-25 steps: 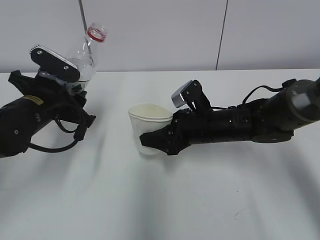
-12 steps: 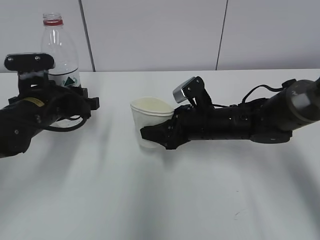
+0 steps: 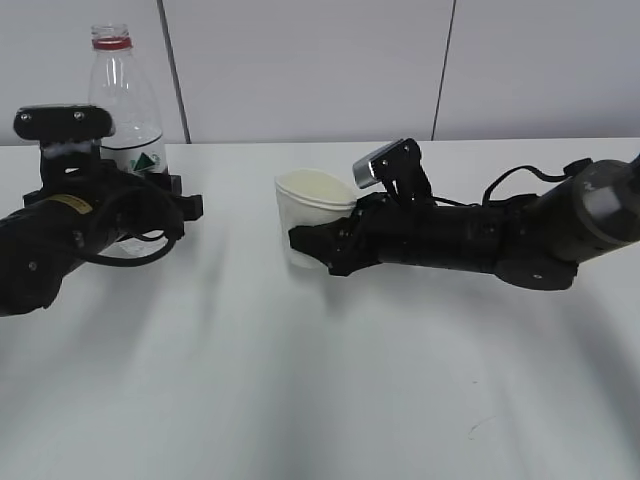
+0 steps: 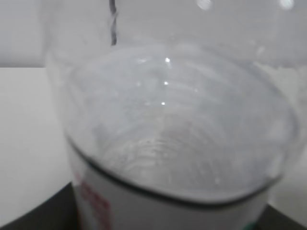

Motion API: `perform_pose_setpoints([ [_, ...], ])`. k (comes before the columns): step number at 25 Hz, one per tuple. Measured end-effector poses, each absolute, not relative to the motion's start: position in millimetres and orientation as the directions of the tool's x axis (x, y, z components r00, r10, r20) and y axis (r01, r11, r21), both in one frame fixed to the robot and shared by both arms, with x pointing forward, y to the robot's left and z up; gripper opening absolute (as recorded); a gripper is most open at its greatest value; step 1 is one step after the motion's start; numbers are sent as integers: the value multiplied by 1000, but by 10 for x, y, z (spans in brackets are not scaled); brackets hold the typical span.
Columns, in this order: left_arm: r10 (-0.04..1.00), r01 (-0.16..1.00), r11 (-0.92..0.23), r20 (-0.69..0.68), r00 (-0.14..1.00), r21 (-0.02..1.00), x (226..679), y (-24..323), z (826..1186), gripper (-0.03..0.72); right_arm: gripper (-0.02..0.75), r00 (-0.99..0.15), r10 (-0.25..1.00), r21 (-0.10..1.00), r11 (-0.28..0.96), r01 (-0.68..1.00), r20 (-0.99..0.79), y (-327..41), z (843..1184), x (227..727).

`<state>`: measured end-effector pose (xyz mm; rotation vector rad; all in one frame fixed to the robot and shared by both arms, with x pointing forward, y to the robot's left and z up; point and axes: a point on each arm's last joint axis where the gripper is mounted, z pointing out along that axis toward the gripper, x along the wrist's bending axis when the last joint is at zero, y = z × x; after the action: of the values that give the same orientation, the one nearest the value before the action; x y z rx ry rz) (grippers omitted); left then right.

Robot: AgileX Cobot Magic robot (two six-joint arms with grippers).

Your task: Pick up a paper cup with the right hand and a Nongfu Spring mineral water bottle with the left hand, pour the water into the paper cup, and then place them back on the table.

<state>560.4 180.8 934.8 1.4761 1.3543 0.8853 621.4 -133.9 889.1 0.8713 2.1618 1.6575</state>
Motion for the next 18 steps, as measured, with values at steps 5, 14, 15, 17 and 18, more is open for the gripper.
perform_pose_setpoints([
  [5, 986, 325, 9, -63, 156, 946, 5603, 1795, 9352, 389, 470, -719, 687, 942, 163, 294, 106, -1397, 8875, 6281],
  [14, 982, 303, -16, -43, 186, 953, 5605, 1775, 9368, 389, 470, -566, 814, 942, 79, 326, 128, -1779, 8878, 6463],
  [15, 981, 303, -16, -42, 187, 953, 5605, 1775, 9369, 389, 470, -556, 822, 943, 77, 325, 125, -1833, 8878, 6480],
  [17, 980, 301, -22, -38, 194, 953, 5604, 1770, 9369, 389, 470, -537, 835, 944, 73, 323, 119, -1932, 8879, 6507],
  [18, 980, 300, -26, -35, 198, 954, 5604, 1767, 9370, 389, 470, -528, 842, 944, 74, 321, 114, -1980, 8879, 6520],
])
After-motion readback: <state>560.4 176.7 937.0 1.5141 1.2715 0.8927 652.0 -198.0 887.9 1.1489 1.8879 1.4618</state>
